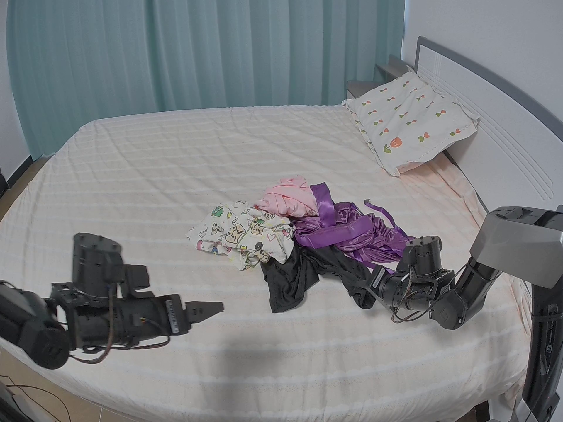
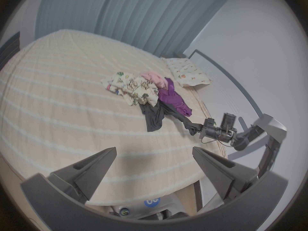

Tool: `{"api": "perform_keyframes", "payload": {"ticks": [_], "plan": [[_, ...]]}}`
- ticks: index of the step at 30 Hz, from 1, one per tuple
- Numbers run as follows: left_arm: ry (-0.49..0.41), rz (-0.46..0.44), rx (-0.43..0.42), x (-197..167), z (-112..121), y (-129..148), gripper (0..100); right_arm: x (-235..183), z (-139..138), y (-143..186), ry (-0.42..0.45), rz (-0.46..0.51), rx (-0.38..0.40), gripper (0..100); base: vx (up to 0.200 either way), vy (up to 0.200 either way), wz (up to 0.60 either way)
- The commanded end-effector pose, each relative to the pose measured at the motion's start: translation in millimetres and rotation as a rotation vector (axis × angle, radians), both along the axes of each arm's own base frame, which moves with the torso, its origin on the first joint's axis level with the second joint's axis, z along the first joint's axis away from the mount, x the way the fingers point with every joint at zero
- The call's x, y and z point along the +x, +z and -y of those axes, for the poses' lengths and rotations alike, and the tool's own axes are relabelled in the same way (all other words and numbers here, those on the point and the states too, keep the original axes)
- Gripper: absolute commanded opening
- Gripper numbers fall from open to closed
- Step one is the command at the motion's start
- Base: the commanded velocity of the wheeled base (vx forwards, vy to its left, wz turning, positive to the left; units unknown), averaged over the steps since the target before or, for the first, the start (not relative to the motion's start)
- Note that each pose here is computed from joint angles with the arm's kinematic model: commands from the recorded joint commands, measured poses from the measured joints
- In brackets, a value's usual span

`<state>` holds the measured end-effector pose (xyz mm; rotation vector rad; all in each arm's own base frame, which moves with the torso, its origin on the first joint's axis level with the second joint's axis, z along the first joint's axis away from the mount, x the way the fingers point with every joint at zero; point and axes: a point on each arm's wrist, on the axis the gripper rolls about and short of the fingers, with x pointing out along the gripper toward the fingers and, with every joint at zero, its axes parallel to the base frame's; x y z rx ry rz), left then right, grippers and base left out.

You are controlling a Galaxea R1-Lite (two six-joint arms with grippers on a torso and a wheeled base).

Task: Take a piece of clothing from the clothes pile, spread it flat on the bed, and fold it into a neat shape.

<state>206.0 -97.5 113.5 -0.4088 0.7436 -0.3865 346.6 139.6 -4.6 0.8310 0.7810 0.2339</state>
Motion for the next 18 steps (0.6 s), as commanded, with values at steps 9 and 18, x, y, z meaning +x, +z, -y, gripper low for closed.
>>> {"api": "perform_keyframes", "payload": {"ticks": [9, 18], "plan": [[0.110, -0.162, 0.027, 85.3, 92.8, -81.4, 100, -9.1, 1.3, 1.8, -0.005, 0.044, 0.039, 0, 0.000, 0.000, 0.00], [0.183, -0.116, 0.047, 127.6, 124.6, -113.0, 100, -9.9, -1.9, 1.1, 0.003, 0.047, 0.034, 0, 0.000, 0.000, 0.00]]}}
